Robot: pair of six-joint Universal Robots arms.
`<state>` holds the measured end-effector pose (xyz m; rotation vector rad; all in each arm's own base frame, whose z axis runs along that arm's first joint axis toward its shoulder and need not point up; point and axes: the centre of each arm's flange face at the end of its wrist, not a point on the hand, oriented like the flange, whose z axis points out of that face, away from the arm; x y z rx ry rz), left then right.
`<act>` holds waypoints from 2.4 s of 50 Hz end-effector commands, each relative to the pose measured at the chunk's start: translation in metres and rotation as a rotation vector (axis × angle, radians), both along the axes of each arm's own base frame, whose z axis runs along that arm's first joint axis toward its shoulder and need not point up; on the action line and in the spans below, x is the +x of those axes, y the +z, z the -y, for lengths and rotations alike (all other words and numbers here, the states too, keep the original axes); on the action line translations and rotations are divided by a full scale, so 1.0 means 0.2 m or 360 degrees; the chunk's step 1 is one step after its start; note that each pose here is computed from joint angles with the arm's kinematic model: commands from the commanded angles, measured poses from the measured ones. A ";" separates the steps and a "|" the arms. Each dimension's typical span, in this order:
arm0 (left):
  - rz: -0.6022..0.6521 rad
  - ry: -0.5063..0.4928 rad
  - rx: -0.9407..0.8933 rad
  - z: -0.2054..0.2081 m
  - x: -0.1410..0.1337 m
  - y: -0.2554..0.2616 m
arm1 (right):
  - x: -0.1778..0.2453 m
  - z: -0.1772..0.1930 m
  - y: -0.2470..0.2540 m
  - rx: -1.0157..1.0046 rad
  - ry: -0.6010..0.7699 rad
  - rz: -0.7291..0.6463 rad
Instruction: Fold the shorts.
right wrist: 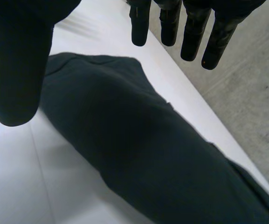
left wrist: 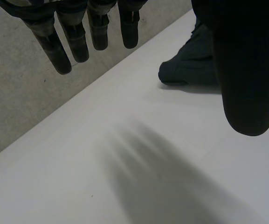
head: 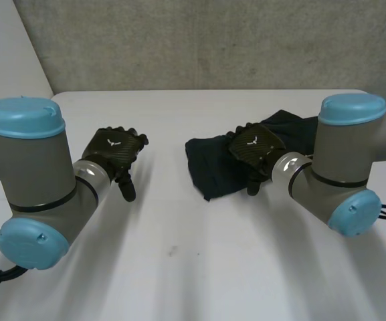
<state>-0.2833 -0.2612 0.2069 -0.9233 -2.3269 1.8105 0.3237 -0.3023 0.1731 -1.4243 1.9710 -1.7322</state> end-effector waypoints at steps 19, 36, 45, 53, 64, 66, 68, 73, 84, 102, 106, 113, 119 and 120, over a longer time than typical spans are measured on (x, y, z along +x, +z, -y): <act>0.0006 0.0089 0.0025 0.04 0.09 -0.01 | 0.20 0.12 0.00 -0.0275 -0.0012 0.0182; -0.0095 0.0149 -0.0005 0.05 0.14 0.08 | 0.25 -0.13 0.56 -0.0307 0.0028 0.0570; -0.0097 0.0150 -0.0007 0.04 0.14 0.08 | 0.23 -0.15 0.55 -0.0195 -0.0006 0.0610; -0.0085 0.0148 0.0020 0.03 0.15 0.06 | 0.23 -0.11 0.23 -0.0182 0.0018 0.0212; -0.0080 0.0146 0.0031 0.03 0.15 0.04 | 0.10 0.18 -0.10 -0.0188 -0.0120 -0.0010; -0.0081 0.0151 0.0029 0.04 0.15 0.03 | 0.09 0.22 -0.15 -0.0181 -0.0136 -0.0020; -0.0080 0.0153 0.0031 0.04 0.15 0.03 | 0.08 0.25 -0.18 -0.0179 -0.0146 -0.0030; -0.0081 0.0156 0.0029 0.04 0.15 0.03 | 0.08 0.28 -0.24 -0.0188 -0.0146 -0.0068; -0.0088 0.0187 0.0010 0.07 0.17 0.05 | 0.20 0.17 0.29 -0.0472 -0.0085 0.0275; -0.0164 0.0277 -0.0158 0.08 0.28 0.26 | 0.31 -0.26 0.76 -0.0610 -0.0201 0.0550; -0.0163 0.0277 -0.0155 0.08 0.28 0.26 | 0.27 -0.35 0.65 -0.0449 -0.0240 0.0417; -0.0160 0.0271 -0.0128 0.06 0.28 0.24 | 0.11 -0.44 0.25 -0.0030 -0.0301 -0.0014; -0.0152 0.0246 -0.0111 0.05 0.26 0.22 | -0.10 -0.39 0.07 0.0243 -0.0469 -0.0146; -0.0150 0.0237 -0.0104 0.04 0.25 0.21 | -0.13 -0.40 0.08 0.0256 -0.0480 -0.0131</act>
